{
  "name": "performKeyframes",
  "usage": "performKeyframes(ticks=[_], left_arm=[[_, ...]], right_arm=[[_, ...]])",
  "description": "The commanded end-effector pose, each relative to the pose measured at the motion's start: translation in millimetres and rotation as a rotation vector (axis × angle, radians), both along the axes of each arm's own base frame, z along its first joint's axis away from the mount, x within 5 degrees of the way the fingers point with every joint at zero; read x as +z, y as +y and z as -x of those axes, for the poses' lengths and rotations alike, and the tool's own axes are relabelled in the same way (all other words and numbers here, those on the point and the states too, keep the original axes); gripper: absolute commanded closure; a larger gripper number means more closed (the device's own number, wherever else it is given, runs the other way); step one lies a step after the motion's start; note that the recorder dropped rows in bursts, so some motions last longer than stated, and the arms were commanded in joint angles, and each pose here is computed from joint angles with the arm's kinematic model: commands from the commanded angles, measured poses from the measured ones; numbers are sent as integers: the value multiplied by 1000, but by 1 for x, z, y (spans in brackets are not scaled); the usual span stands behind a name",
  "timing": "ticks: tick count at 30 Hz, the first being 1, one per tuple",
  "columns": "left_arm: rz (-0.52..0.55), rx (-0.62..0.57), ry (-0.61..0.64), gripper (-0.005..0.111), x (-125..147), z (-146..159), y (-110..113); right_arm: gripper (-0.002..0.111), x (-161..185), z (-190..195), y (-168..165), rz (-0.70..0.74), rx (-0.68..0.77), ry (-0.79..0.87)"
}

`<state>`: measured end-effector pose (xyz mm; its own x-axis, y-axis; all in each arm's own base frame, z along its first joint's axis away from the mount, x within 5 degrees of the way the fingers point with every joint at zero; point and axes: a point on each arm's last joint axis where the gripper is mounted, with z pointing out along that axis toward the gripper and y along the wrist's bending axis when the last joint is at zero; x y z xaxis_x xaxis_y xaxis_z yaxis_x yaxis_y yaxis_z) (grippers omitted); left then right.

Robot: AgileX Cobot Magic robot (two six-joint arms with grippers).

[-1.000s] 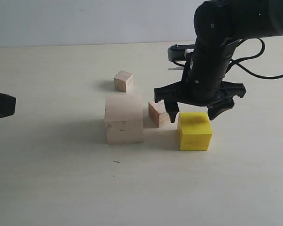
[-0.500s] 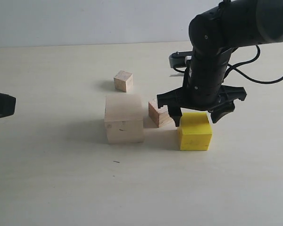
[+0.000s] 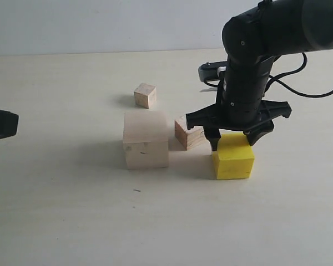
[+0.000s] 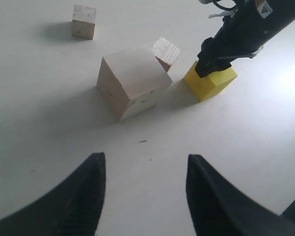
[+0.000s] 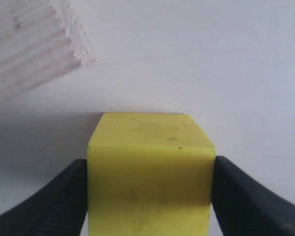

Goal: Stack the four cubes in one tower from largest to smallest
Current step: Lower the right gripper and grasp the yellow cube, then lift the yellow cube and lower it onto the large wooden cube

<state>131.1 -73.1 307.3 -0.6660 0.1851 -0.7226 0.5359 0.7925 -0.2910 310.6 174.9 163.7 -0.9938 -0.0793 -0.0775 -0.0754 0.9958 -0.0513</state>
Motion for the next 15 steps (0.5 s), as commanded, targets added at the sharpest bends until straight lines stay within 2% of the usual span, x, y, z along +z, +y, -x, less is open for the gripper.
performKeyframes(ticks=[1,6,9,15], left_arm=[[-3,7,-19,57,0,0,1],[-3,8,-20,57,0,0,1],[-3,10,-22,57,1,0,1],[-1,20,-32,57,1,-2,1]], right_arm=[[108,28,4,-3,-4,28,-31],[108,81,6,-3,-49,20,-96],[108,113,8,3,-137,28,-101],[108,150,15,35,-215,76,-147]])
